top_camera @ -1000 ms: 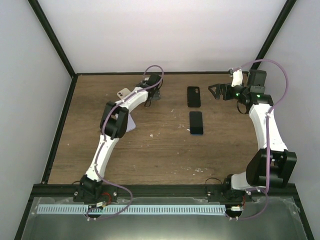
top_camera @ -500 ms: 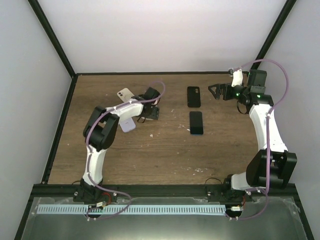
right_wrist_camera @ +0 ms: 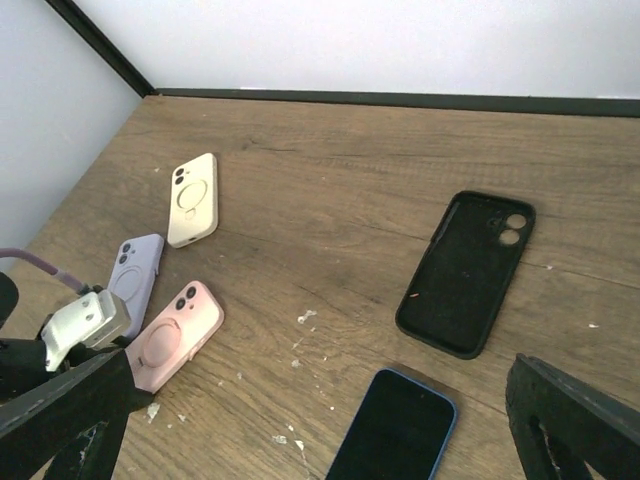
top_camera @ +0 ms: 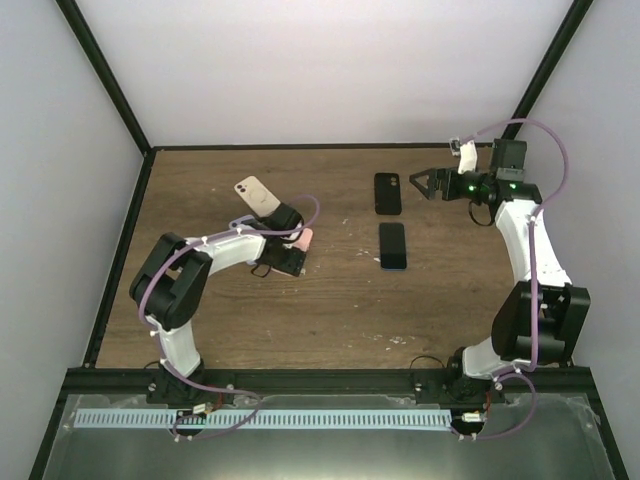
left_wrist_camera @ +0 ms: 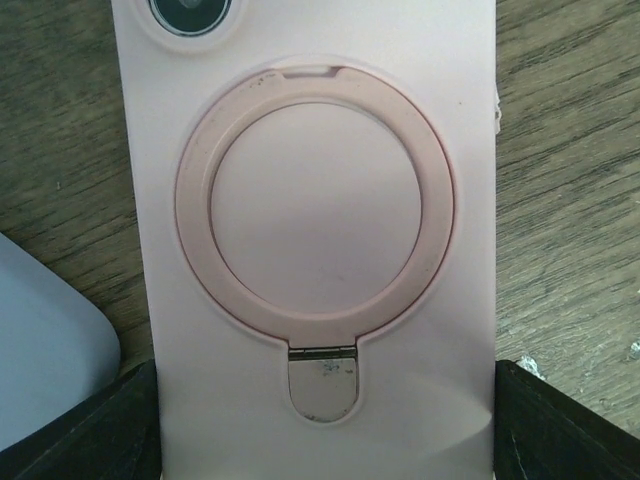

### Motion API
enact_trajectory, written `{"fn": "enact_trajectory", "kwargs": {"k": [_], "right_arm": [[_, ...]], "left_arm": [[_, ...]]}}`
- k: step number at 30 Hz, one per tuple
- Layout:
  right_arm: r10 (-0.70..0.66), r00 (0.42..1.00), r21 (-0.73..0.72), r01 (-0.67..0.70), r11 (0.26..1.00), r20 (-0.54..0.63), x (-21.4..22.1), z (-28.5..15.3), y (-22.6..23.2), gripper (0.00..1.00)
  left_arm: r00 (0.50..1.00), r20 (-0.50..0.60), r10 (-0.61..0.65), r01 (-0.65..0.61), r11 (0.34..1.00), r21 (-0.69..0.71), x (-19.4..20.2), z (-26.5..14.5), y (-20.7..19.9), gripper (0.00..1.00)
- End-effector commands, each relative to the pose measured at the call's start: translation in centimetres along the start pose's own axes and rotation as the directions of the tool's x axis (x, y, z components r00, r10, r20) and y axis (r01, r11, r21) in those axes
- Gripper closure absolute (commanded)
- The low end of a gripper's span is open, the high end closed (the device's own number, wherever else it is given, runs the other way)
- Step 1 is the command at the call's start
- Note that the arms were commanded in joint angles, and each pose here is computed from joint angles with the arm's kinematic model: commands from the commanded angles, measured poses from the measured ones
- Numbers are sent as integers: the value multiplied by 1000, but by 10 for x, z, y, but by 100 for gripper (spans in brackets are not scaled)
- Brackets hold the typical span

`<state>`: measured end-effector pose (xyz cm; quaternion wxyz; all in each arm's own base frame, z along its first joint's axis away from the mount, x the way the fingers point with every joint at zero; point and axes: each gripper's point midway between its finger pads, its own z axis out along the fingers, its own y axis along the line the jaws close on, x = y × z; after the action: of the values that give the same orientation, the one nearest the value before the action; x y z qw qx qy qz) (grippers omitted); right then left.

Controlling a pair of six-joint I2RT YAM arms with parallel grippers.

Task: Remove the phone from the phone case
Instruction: Pick up the phone at the center of the board.

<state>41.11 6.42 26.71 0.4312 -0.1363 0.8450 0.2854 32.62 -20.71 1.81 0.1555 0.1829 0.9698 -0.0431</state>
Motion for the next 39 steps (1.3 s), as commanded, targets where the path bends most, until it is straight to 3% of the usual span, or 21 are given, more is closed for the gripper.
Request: {"fn": "enact_trajectory", "kwargs": {"k": [1, 6, 11, 14, 18, 22, 30, 34, 39], "right_arm": [[18, 1000, -53, -17, 998, 20, -14, -2, 8, 0], [20, 999, -44, -17, 999, 51, -18, -6, 10, 0], [-4, 997, -31, 7, 999, 78, -23, -10, 12, 0], [-18, 996, -16, 19, 1000, 86, -26, -11, 10, 0], [-28, 997, 5, 28, 1000, 74, -25, -6, 8, 0], [-51, 998, -20, 52, 998, 30, -15, 7, 16, 0], [-208, 976, -161, 215, 963, 60, -17, 19, 58, 0], [-307, 948, -275, 320, 907, 88, -15, 22, 82, 0], [-493, 831, -421, 556, 717, 258, -11, 1, 125, 0]], "left_arm": [[998, -57, 0, 0, 1000, 0, 10, 7, -2, 19], [999, -20, -42, 41, 998, -45, -13, 16, 0, 2], [996, -32, -80, 77, 995, -69, -18, 29, 2, 1], [995, -48, -91, 87, 993, -81, -15, 34, 3, 5], [996, -40, -86, 83, 994, -69, -17, 31, 2, 20], [996, 70, -48, 48, 999, 3, -41, 2, -8, 27], [966, 245, 82, -127, 977, 174, -69, -70, -33, 33], [936, 320, 145, -260, 899, 353, -63, -109, -54, 35], [870, 464, 165, -449, 655, 608, -45, -186, -78, 36]]}}
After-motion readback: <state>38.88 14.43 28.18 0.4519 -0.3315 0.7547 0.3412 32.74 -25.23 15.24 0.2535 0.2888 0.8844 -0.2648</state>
